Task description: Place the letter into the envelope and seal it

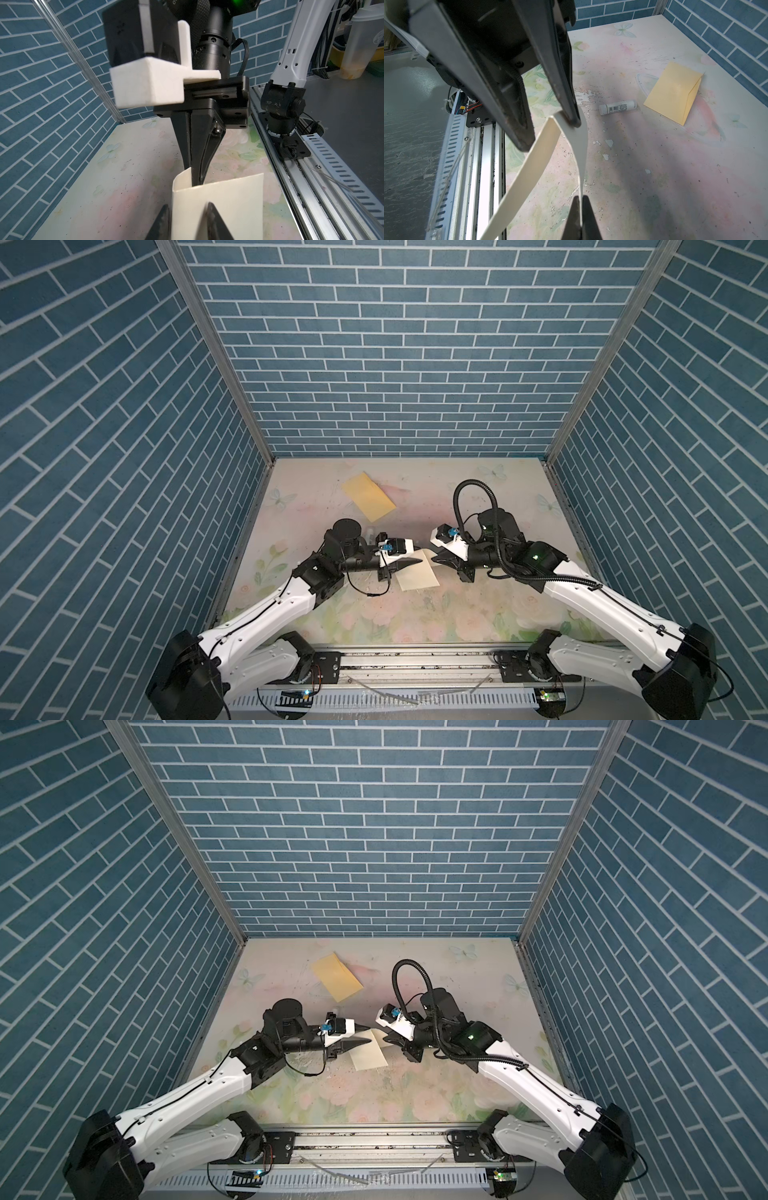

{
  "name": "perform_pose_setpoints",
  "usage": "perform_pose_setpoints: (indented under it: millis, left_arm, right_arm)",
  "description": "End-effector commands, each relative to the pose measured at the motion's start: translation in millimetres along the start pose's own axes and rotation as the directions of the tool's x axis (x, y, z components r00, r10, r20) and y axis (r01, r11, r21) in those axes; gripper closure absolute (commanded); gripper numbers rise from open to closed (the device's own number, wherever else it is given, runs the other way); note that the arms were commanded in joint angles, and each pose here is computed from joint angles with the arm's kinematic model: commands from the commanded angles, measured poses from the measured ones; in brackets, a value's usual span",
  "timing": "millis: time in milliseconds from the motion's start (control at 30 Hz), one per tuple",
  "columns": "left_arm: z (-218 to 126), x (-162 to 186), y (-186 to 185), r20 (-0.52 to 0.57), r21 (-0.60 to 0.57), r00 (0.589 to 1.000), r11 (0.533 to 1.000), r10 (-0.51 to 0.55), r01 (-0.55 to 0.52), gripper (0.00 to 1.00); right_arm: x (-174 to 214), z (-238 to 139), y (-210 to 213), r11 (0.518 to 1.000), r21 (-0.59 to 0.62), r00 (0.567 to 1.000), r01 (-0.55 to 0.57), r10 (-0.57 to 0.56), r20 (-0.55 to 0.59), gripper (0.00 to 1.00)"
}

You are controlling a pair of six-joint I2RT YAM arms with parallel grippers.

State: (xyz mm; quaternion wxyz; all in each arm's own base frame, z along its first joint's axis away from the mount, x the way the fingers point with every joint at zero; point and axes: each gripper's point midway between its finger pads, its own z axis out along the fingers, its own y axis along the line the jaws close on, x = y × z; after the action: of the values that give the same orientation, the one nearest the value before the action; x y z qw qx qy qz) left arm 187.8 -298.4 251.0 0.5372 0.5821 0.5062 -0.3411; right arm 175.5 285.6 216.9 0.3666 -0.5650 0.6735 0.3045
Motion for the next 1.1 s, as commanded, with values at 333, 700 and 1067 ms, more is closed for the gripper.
perform_pose_setpoints:
  millis: [333,700,1067]
  left_arm:
    - [4,2,-7,0.017,0.043,1.000,0.999,0.005,-0.006,0.79]
    - [4,5,-9,0.019,0.046,1.000,0.999,0.009,-0.010,0.93]
    - [2,10,-11,0.005,0.037,1.000,0.999,0.014,-0.014,1.00]
  right_arm:
    - [-9,-4,7,0.997,-0.010,0.997,0.080,-0.080,0.016,1.00]
    - [-1,-2,4,0.994,0.013,0.994,0.109,-0.109,-0.014,1.00]
    - [5,-31,-18,0.959,0.213,0.981,0.188,-0.172,-0.091,0.71]
